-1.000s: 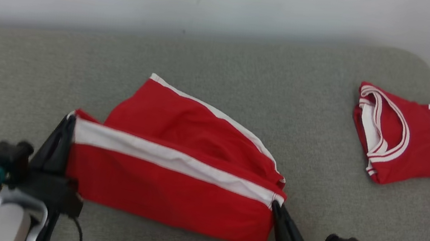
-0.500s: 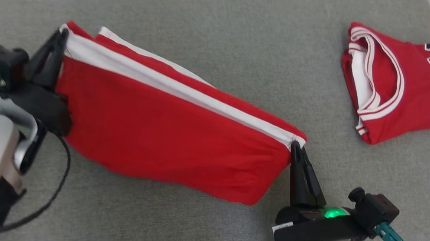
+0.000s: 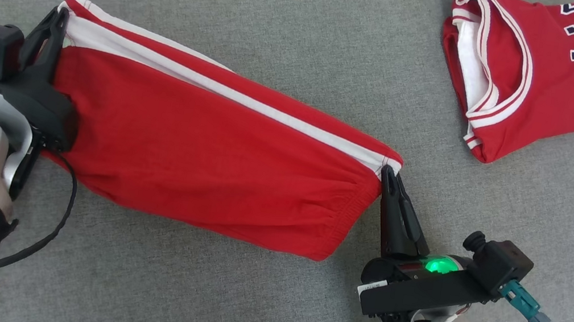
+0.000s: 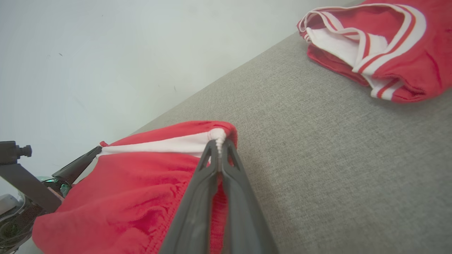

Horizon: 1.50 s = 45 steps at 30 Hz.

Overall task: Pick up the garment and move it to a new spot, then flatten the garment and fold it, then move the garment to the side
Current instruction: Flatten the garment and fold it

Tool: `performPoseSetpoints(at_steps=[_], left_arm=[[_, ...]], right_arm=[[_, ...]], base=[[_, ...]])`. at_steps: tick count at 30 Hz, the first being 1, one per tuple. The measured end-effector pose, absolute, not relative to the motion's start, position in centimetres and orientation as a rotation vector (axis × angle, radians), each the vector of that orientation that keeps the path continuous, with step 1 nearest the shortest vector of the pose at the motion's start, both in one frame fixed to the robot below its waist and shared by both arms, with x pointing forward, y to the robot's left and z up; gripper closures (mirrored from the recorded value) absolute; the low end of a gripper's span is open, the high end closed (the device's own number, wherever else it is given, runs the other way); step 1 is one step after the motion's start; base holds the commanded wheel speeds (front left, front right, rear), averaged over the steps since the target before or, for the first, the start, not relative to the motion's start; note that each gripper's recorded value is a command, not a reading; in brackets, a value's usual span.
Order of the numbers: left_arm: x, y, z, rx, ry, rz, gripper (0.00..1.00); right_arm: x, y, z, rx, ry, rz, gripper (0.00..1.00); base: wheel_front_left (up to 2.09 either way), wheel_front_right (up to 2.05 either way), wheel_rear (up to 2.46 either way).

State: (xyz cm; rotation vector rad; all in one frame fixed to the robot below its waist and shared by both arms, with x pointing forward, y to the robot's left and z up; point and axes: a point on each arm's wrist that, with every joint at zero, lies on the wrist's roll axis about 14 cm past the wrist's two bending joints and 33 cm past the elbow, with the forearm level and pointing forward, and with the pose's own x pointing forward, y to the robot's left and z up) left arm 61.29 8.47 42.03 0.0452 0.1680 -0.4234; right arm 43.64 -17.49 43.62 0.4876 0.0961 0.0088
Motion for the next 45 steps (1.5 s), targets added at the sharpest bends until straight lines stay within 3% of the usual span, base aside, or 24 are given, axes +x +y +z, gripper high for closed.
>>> performPoseSetpoints(at_steps=[2, 3, 4, 5, 17, 33, 34, 35, 36, 45], left_arm=[[61.4, 8.3, 41.8, 0.047, 0.173, -0.426, 1.00], [61.4, 8.2, 41.7, 0.046, 0.175, -0.425, 0.69], [61.4, 8.2, 41.7, 0.044, 0.175, -0.424, 0.20], [61.3, 8.1, 41.8, 0.042, 0.174, -0.424, 0.00], [58.9, 10.0, 43.2, -0.035, 0.173, -0.348, 0.00], [54.5, 11.1, 39.1, -0.061, 0.435, -0.311, 0.00], [54.4, 11.0, 39.0, -0.065, 0.443, -0.313, 0.11], [54.3, 10.9, 38.8, -0.054, 0.457, -0.318, 0.92], [54.2, 10.7, 38.7, -0.057, 0.467, -0.320, 1.00], [52.7, 11.2, 39.3, -0.088, 0.444, -0.300, 1.00]], right_arm=[[43.8, -17.4, 43.7, 0.486, 0.093, 0.015, 1.00], [43.9, -17.4, 43.8, 0.486, 0.090, 0.016, 0.73], [44.0, -17.2, 43.9, 0.486, 0.088, 0.020, 0.36], [44.0, -17.1, 44.0, 0.487, 0.086, 0.026, 0.00], [43.2, -18.6, 47.5, 0.349, -0.019, 0.018, 0.00], [41.7, -20.4, 48.8, 0.341, -0.058, -0.034, 0.00], [41.6, -20.4, 48.8, 0.340, -0.057, -0.036, 0.00], [41.5, -20.5, 48.8, 0.340, -0.057, -0.039, 0.00], [41.4, -20.6, 48.8, 0.340, -0.057, -0.041, 0.00], [40.4, -21.5, 49.2, 0.343, -0.069, -0.069, 0.00]], base=[[0.00, 0.00, 0.00], [0.00, 0.00, 0.00], [0.00, 0.00, 0.00], [0.00, 0.00, 0.00], [0.00, 0.00, 0.00], [0.00, 0.00, 0.00], [0.00, 0.00, 0.00], [0.00, 0.00, 0.00], [0.00, 0.00, 0.00], [0.00, 0.00, 0.00]])
